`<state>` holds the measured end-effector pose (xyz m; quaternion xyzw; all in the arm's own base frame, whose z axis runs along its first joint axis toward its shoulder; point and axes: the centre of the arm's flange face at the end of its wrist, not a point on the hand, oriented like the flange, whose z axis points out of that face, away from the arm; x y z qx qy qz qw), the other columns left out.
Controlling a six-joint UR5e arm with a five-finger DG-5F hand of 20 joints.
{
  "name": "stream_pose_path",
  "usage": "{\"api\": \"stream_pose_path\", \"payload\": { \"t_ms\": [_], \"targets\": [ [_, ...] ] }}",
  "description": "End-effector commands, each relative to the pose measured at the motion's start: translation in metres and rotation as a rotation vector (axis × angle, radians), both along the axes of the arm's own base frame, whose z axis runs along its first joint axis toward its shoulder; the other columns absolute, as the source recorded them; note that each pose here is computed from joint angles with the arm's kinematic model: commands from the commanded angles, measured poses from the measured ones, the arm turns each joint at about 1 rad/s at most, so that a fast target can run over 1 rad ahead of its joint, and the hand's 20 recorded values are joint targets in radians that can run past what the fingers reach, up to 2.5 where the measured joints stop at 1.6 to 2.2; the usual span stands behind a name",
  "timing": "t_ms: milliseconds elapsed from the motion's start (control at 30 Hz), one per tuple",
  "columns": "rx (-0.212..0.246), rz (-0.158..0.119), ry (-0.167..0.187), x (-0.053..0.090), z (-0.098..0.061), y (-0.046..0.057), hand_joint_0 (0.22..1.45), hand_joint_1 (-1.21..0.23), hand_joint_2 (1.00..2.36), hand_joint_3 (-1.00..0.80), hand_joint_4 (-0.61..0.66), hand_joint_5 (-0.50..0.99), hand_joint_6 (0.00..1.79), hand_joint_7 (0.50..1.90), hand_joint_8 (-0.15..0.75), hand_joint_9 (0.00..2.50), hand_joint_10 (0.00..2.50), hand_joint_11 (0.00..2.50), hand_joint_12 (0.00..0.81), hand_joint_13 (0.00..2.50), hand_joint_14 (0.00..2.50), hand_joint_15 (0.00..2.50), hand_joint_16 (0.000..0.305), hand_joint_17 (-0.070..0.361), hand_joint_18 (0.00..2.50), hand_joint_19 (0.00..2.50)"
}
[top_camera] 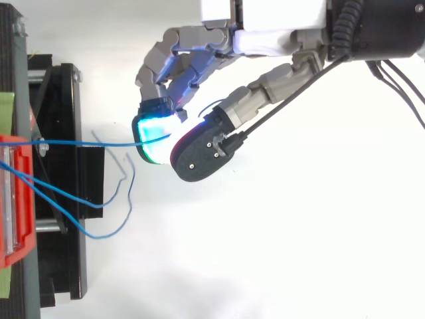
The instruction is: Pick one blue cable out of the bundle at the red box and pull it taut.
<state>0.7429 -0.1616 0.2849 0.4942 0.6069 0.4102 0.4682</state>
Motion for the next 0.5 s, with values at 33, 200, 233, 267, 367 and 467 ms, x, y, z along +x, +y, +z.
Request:
{"api": "stream_pose_path", "payload": {
  "t_ms": [33, 200, 233, 267, 367, 467],
  "targets": [
    [0.0, 0.0, -0.001, 0.0002, 0.0002, -0.0002, 0.51, -0.64, 1.0, -0.5, 0.01, -0.17, 0.88, 0.84, 0.296, 0.74, 0.01, 0.98, 0.322, 0.22, 0.0, 0.01, 0.049, 0.111, 0.4, 0.2],
    [0.0, 0.0, 0.001, 0.0, 0.0001, -0.0001, 0.59, -0.66, 1.0, -0.46, -0.01, -0.15, 0.87, 0.94, 0.285, 0.75, 0.01, 0.99, 0.304, 0.23, 0.0, 0.02, 0.046, 0.103, 0.38, 0.21],
    [0.0, 0.0, 0.001, 0.0, 0.0001, -0.0001, 0.59, -0.66, 1.0, -0.45, -0.01, -0.15, 0.87, 0.93, 0.285, 0.75, 0.01, 0.99, 0.304, 0.23, 0.0, 0.02, 0.046, 0.103, 0.37, 0.21],
    [0.0, 0.0, 0.001, 0.0, 0.0001, -0.0001, 0.6, -0.66, 1.01, -0.42, -0.01, -0.15, 0.87, 0.94, 0.287, 0.75, 0.01, 0.99, 0.304, 0.23, 0.0, 0.01, 0.046, 0.102, 0.38, 0.21],
    [0.0, 0.0, 0.001, 0.0, 0.0001, -0.0001, 0.6, -0.68, 1.01, -0.36, -0.02, -0.15, 0.88, 0.97, 0.292, 0.76, 0.01, 0.99, 0.304, 0.23, 0.0, 0.01, 0.045, 0.102, 0.38, 0.21],
    [-0.002, 0.0, 0.001, 0.0, 0.0001, -0.0001, 0.6, -0.69, 1.01, -0.3, -0.01, -0.15, 0.89, 1.0, 0.294, 0.76, 0.01, 0.98, 0.304, 0.23, 0.0, 0.02, 0.045, 0.101, 0.38, 0.2]
  ]
}}
